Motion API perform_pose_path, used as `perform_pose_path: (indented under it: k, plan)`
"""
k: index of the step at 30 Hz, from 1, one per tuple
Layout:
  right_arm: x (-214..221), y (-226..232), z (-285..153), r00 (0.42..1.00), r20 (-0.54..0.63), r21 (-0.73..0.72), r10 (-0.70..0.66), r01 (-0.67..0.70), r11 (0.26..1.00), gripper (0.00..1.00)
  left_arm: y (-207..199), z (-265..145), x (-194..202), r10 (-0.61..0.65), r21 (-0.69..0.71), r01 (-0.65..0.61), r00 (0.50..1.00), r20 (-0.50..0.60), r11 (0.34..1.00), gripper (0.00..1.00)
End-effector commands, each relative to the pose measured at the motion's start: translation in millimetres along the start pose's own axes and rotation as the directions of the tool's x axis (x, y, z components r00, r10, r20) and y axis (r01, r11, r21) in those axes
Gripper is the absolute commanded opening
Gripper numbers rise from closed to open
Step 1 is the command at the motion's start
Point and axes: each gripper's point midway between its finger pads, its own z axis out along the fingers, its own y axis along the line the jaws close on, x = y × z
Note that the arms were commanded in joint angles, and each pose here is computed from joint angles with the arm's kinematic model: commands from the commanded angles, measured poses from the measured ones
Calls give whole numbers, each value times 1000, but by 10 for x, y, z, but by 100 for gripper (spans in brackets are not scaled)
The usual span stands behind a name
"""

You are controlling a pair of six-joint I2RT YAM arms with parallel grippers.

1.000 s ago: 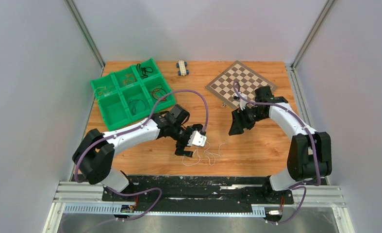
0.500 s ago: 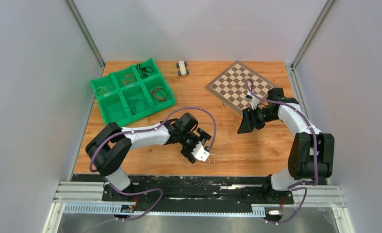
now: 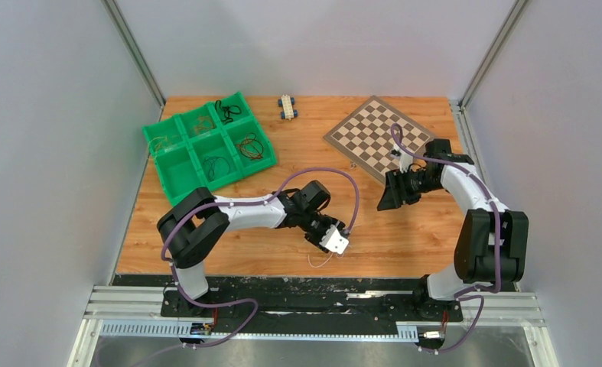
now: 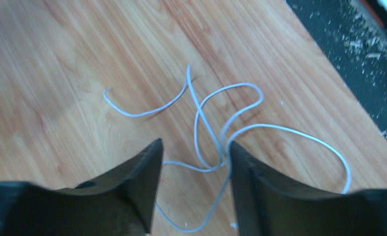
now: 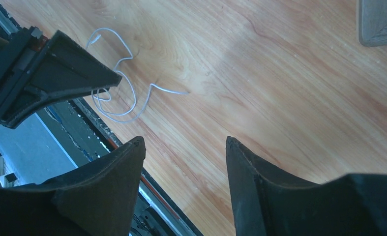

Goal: Untangle the cables

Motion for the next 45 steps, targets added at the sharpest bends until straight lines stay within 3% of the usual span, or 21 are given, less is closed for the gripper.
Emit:
perform_pose_path:
  k: [1,8,12,15,17,18,19,20,21,23,24,26,27,28,29,30,31,34,36,40,45]
  plan:
    - [-33,33,-105,999,27,17,-43,42,999,60,92,84,-266,-90,-6,91,992,84,996,43]
    - [-111,25,-80,999,35,-11,-38,38,999,57,132,-43,-239,-209,-32,210,977,37,977,1]
    - [-342,159,-175,990,111,-53,-87,94,994,55,404,-384,-400,-342,-119,352,934,103,928,0]
    - [-546,256,-276,972,185,-58,-141,154,986,58,846,-1011,-634,-418,-239,470,876,238,849,0]
    - [-617,263,-295,968,201,-59,-150,165,984,59,1081,-1481,-701,-516,-255,611,780,353,749,0]
    - [-627,250,-287,969,199,-61,-146,161,985,59,1064,-1602,-698,-604,-216,702,700,380,678,0]
    - [-628,231,-268,971,194,-65,-138,153,986,59,1195,-1895,-662,-614,-239,734,669,419,636,0]
    - [-629,217,-255,973,191,-69,-131,146,987,59,1156,-2059,-511,-686,-232,803,591,423,549,0]
    - [-629,215,-239,974,188,-76,-124,141,987,60,1173,-2209,-514,-696,-242,820,569,438,519,0]
    - [-643,209,-224,975,188,-87,-114,132,987,59,1062,-2479,-325,-761,-242,885,466,450,399,0]
    - [-661,214,-227,975,191,-89,-113,132,987,59,953,-2611,-183,-802,-235,921,388,454,312,0]
    - [-703,215,-248,973,197,-83,-120,139,987,60,781,-2843,-3,-836,-231,954,281,471,191,0]
    - [-722,211,-262,971,202,-76,-128,146,986,59,733,-2946,40,-837,-236,958,260,481,162,0]
    - [-730,215,-270,970,203,-73,-135,152,986,60,614,-3099,186,-849,-238,968,191,494,79,0]
    - [-727,218,-270,970,204,-74,-136,154,985,60,584,-3203,237,-846,-249,967,177,503,54,0]
    - [-724,217,-265,969,204,-75,-138,156,985,60,470,-3356,367,-849,-255,967,113,517,-26,0]
    - [-707,217,-252,970,202,-81,-134,153,985,60,407,-3410,426,-850,-257,965,86,519,-60,0]
    - [-638,211,-194,976,189,-102,-107,128,986,60,30,-3631,764,-828,-243,929,-105,551,-280,0]
    - [-602,209,-168,978,184,-110,-97,119,987,60,-197,-3710,934,-802,-224,896,-204,561,-384,0]
    - [-577,196,-150,980,177,-106,-93,112,988,60,-518,-3890,1214,-739,-198,825,-333,585,-529,0]
    - [-585,167,-143,982,171,-97,-85,103,990,60,-728,-4103,1518,-658,-155,745,-448,606,-649,0]
